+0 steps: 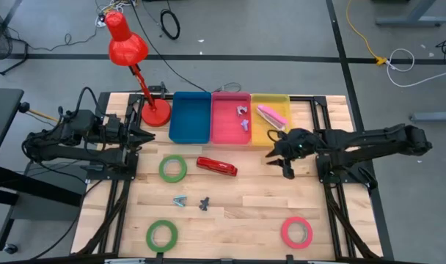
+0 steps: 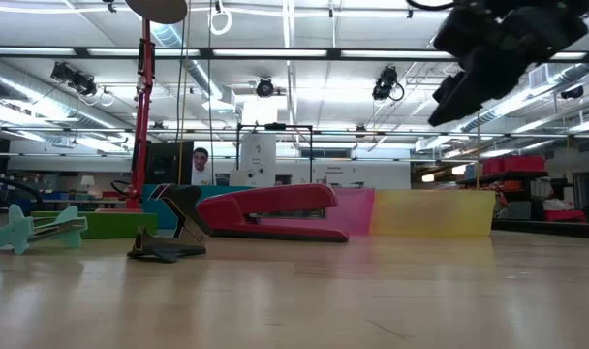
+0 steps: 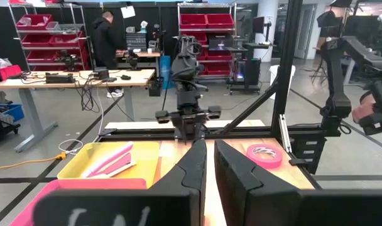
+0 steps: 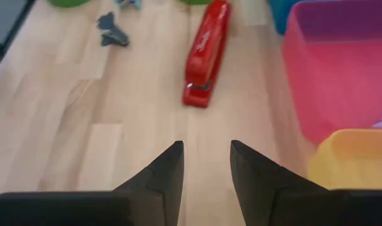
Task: Pick and place Stapler, Stapler remover, tape
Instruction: Put the pink tape into the blue bin
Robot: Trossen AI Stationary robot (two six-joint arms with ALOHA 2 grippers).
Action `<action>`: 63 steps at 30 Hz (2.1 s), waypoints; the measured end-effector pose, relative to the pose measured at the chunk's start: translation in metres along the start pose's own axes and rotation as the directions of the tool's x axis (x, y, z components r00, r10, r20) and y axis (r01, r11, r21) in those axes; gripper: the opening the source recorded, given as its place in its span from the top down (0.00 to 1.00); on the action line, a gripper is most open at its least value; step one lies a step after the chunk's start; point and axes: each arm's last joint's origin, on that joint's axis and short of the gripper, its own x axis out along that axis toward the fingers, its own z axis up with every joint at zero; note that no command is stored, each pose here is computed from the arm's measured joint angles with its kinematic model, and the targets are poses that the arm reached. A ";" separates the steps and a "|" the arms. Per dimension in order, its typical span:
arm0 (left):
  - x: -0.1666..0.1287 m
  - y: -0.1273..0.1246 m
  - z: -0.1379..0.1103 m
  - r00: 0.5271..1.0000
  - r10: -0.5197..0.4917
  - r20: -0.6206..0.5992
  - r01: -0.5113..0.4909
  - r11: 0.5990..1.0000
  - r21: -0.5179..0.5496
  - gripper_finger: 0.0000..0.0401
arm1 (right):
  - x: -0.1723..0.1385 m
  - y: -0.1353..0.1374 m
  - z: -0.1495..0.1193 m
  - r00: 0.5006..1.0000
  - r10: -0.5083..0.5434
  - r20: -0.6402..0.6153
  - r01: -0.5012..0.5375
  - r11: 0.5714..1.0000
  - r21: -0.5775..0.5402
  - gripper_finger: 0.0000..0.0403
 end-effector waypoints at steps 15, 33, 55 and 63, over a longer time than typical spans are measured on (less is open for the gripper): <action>0.000 0.000 0.000 1.000 0.000 0.001 0.000 1.000 0.000 0.91 | 0.003 0.052 -0.023 0.976 0.206 -0.073 -0.217 0.954 -0.209 0.67; 0.000 0.000 0.000 1.000 0.000 0.000 0.000 1.000 0.000 0.91 | -0.011 0.108 -0.043 0.894 0.409 -0.182 -0.447 0.801 -0.399 0.67; 0.000 0.000 0.000 1.000 0.000 0.000 0.000 1.000 0.000 0.91 | -0.022 0.128 -0.053 0.915 0.361 -0.179 -0.402 0.791 -0.462 0.46; 0.000 0.000 0.000 1.000 0.000 0.001 0.000 1.000 0.000 0.91 | -0.023 0.133 -0.046 0.914 0.311 -0.262 -0.402 0.783 -0.475 0.44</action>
